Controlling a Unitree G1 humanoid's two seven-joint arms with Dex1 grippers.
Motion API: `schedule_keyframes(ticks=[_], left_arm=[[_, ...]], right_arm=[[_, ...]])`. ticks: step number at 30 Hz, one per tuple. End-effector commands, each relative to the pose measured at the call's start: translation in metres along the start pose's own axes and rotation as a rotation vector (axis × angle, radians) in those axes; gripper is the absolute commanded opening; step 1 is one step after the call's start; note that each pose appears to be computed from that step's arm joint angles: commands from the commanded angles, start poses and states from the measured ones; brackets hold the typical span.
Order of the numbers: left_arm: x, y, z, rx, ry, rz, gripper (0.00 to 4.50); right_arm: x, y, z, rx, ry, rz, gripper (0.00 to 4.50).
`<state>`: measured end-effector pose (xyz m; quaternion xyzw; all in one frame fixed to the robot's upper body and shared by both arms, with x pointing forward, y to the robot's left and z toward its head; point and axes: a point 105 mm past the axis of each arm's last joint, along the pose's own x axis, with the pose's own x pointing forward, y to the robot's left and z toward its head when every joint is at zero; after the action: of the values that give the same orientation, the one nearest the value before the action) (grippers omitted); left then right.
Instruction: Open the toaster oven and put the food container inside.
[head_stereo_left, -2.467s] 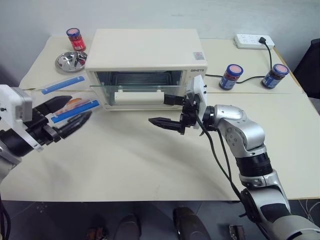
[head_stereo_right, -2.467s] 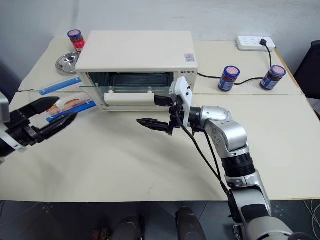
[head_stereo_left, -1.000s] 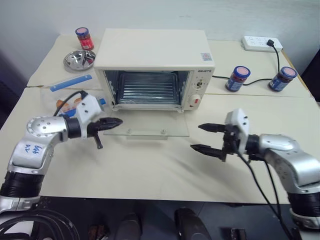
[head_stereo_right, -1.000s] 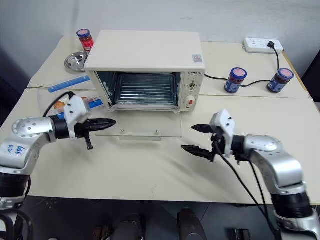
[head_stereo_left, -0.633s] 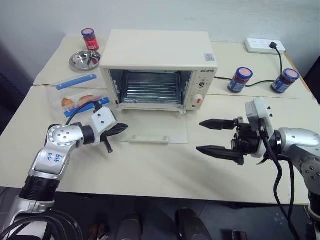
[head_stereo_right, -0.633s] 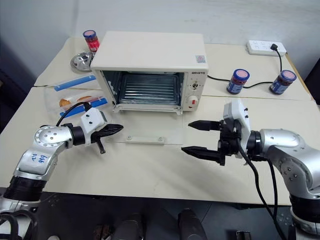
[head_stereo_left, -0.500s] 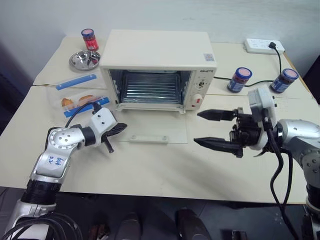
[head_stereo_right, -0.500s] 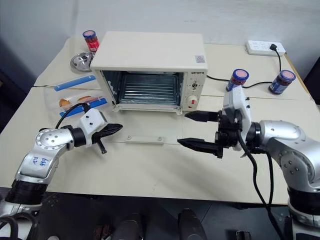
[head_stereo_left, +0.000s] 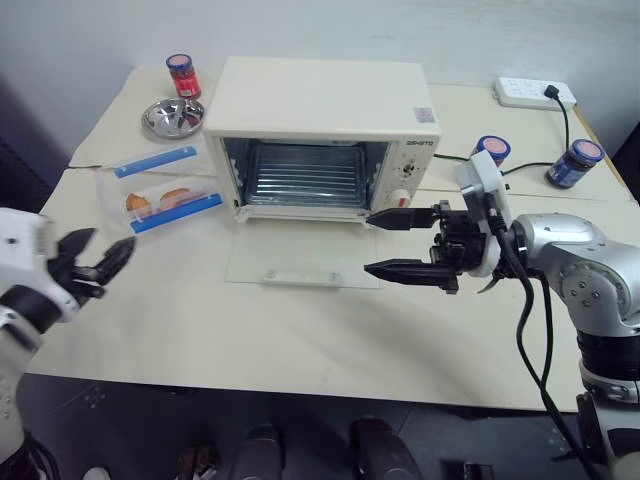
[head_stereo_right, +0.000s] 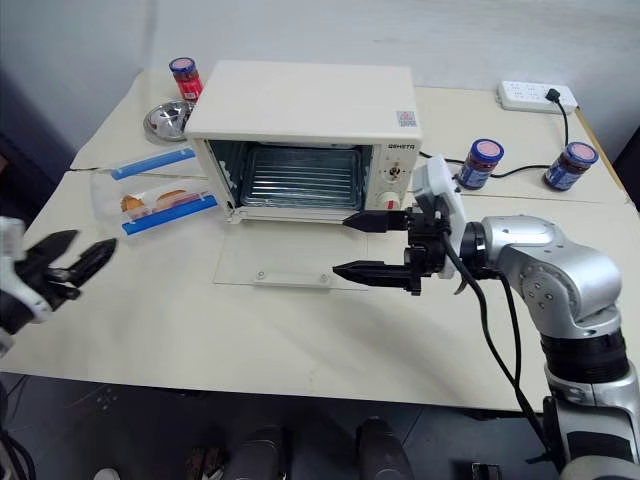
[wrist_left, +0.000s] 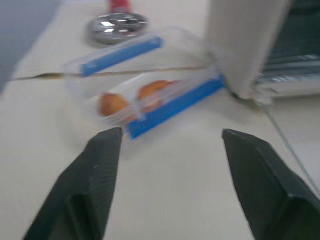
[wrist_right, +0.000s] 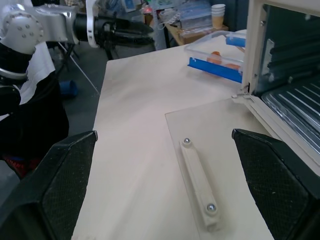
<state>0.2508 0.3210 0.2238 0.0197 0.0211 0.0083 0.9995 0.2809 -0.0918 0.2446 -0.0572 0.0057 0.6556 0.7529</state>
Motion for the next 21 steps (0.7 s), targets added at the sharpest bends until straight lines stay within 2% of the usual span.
schedule_keyframes(ticks=[1,10,14,21], left_arm=[[-0.001,0.019,0.007,-0.084,-0.005,0.117,4.45],[0.035,0.062,0.000,-0.238,0.100,0.296,4.45],[0.061,0.074,0.003,-0.218,0.124,0.305,4.45],[0.095,0.072,0.016,-0.190,0.117,0.245,4.45]], right_arm=[[0.006,0.003,0.011,-0.063,-0.024,0.043,4.50],[0.006,0.010,0.021,-0.084,-0.047,0.061,4.50],[0.004,0.015,0.025,-0.092,-0.052,0.050,4.50],[0.002,0.017,0.031,-0.123,-0.058,0.007,4.50]])
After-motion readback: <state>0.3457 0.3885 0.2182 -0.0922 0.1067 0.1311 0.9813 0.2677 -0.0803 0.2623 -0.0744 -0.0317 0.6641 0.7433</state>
